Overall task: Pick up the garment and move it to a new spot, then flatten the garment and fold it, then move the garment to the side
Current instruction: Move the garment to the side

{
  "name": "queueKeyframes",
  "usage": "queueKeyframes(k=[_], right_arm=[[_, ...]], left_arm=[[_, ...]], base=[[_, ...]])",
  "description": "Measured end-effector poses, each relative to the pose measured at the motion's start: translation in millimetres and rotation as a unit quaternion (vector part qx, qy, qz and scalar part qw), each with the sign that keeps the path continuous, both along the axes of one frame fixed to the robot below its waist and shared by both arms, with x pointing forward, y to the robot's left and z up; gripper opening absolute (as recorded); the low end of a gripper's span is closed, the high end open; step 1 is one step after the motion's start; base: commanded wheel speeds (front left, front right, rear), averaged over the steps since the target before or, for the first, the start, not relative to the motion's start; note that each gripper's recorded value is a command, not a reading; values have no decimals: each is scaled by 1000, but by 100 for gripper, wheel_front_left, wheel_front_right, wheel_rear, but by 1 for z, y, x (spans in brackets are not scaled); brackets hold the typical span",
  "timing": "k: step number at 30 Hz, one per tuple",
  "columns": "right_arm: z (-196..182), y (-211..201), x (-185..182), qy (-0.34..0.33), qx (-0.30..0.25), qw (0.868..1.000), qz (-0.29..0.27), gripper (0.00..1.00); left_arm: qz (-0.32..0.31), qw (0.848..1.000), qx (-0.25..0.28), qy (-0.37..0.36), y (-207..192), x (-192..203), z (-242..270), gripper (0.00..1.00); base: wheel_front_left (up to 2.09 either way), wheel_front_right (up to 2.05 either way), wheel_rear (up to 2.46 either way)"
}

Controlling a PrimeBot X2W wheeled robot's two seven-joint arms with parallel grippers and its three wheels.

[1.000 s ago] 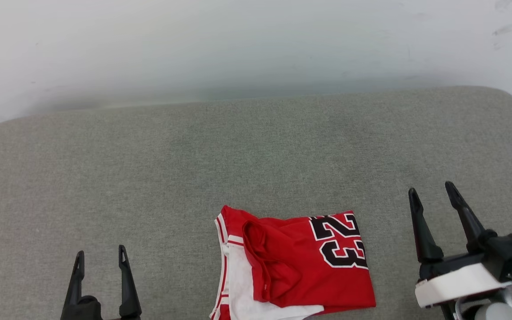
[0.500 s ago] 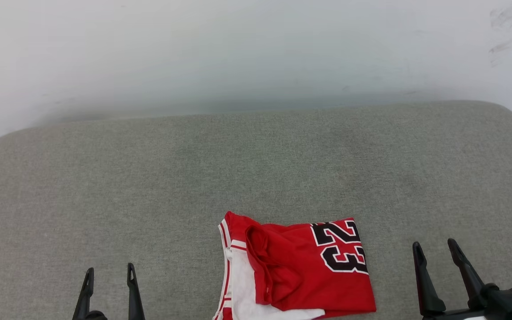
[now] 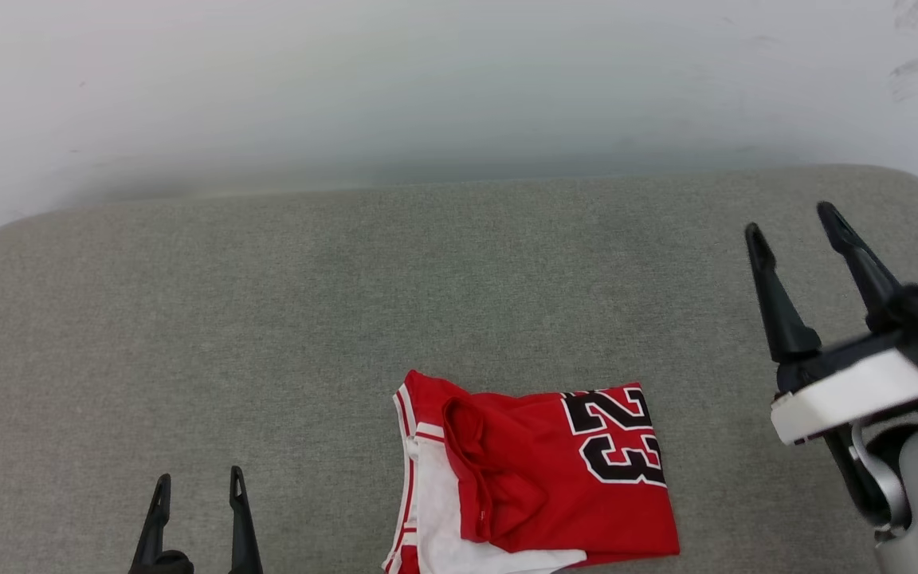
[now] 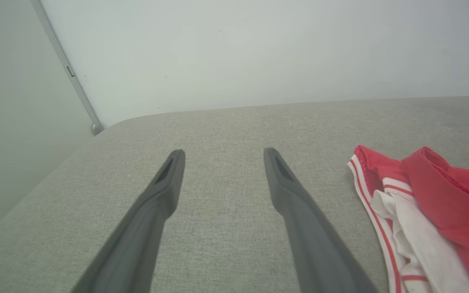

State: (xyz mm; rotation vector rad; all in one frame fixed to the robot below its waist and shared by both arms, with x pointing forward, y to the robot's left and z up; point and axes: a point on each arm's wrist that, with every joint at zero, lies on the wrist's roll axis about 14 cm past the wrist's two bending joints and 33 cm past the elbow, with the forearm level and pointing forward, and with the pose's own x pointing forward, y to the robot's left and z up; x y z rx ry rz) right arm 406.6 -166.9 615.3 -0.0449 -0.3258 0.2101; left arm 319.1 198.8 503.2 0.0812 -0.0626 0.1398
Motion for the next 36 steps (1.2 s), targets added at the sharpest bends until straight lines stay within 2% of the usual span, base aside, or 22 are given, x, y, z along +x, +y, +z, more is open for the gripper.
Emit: queueKeyframes(k=[3, 6, 9, 12, 16, 19, 22, 24, 26, 30, 34, 36], right_arm=[[-6, 13, 20, 75, -31, 996, 37, 100], [-37, 18, 28, 199, -51, 976, 68, 100], [-73, 12, 25, 325, -56, 940, 86, 100], [-106, 3, 14, 435, -46, 893, 102, 100], [-140, 5, -3, 536, -10, 834, 133, 100], [-158, 10, -9, 576, 15, 804, 148, 100], [-182, 22, -21, 616, 35, 769, 167, 100], [-193, 31, -25, 633, 55, 751, 179, 100], [-204, 38, -26, 644, 58, 740, 185, 100], [-227, 55, -34, 673, 75, 708, 200, 100], [-244, 74, -38, 690, 70, 687, 219, 100], [-246, 77, -39, 692, 67, 684, 222, 100]], left_arm=[[1, 1000, -2, 2, 2, 2, -1, 100], [4, 1000, -3, 4, 4, 4, -2, 100], [3, 1000, -3, 6, 4, 5, -4, 100], [4, 1000, -4, 5, 5, 10, -3, 100], [5, 1000, -4, 6, 7, 15, -4, 100], [8, 1000, -5, 11, 9, 20, -7, 100], [6, 1000, -6, 14, 9, 26, -10, 100], [6, 1000, -6, 16, 9, 29, -11, 100], [5, 1000, -6, 17, 9, 33, -12, 100], [8, 1000, -5, 23, 12, 38, -16, 100], [15, 999, -4, 32, 17, 41, -22, 100], [16, 999, -3, 33, 18, 41, -23, 100]], base=[[0, 0, 0], [0, 0, 0], [0, 0, 0], [0, 0, 0], [0, 0, 0], [0, 0, 0], [0, 0, 0], [0, 0, 0], [0, 0, 0], [0, 0, 0], [0, 0, 0], [0, 0, 0]])
